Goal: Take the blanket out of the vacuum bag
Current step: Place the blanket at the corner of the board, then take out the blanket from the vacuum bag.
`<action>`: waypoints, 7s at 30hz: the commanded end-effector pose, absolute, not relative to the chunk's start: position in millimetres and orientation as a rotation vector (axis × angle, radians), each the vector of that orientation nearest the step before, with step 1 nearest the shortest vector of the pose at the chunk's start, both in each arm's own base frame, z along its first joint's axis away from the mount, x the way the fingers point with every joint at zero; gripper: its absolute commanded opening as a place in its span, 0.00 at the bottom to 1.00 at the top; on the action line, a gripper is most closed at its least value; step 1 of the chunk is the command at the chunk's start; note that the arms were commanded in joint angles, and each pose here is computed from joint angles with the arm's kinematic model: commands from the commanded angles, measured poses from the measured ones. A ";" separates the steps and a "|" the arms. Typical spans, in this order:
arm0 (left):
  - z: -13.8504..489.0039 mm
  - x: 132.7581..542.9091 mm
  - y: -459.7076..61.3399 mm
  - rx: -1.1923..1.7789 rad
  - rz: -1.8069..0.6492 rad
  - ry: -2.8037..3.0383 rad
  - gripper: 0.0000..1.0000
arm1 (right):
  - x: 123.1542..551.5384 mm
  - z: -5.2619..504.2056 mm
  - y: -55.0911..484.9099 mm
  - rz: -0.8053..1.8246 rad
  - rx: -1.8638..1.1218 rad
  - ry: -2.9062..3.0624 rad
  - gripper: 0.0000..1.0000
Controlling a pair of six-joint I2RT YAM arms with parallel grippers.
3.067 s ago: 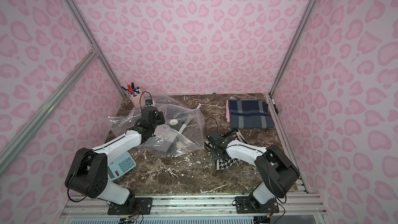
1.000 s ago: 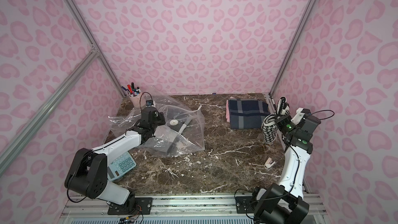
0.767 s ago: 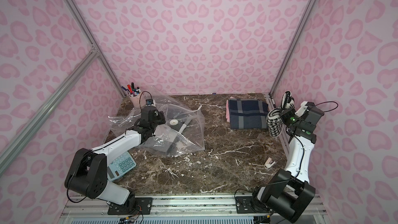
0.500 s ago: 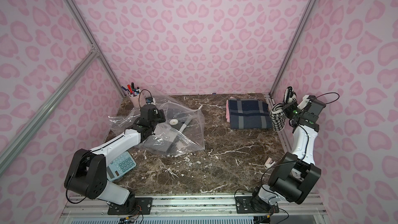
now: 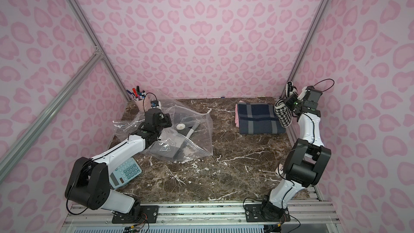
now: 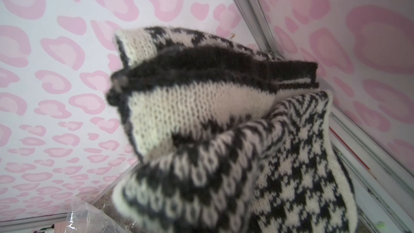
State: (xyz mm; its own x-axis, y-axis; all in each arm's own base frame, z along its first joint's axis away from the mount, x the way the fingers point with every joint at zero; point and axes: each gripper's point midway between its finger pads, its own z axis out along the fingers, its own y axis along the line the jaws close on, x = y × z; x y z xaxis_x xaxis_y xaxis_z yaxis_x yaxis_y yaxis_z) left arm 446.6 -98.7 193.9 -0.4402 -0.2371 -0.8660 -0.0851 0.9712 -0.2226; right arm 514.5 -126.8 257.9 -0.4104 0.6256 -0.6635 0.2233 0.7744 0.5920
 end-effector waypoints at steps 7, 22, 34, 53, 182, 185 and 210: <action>192.4 445.0 -94.5 -0.231 -0.153 2.015 0.04 | 526.0 217.6 -83.6 0.471 0.554 2.110 0.00; 185.3 441.3 -94.8 -0.235 -0.164 2.027 0.04 | 530.0 171.4 -19.9 0.531 0.462 2.224 0.00; 181.6 440.6 -96.5 -0.235 -0.177 2.032 0.04 | 529.8 147.0 13.7 0.562 0.418 2.275 0.00; 190.0 436.9 -97.8 -0.224 -0.198 2.016 0.04 | 532.3 128.2 42.6 0.637 0.329 2.292 0.18; 304.0 362.8 -172.8 0.205 -0.507 1.533 0.04 | 310.9 91.3 415.6 1.368 0.038 2.349 0.73; 300.4 363.3 -167.9 0.169 -0.493 1.552 0.04 | 311.9 79.0 424.3 1.358 0.043 2.378 0.73; 280.6 369.1 -149.7 0.022 -0.454 1.616 0.04 | 327.1 13.1 440.4 1.311 0.241 2.485 0.73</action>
State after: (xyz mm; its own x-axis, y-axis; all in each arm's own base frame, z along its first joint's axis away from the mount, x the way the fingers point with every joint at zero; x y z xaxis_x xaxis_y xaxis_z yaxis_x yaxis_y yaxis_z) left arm 368.3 -152.8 278.3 -0.1183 -0.2341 -0.9650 0.2995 0.9181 -0.2594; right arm 333.0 454.9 49.1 -0.9250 0.2735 -0.2638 -0.1110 0.4696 0.8759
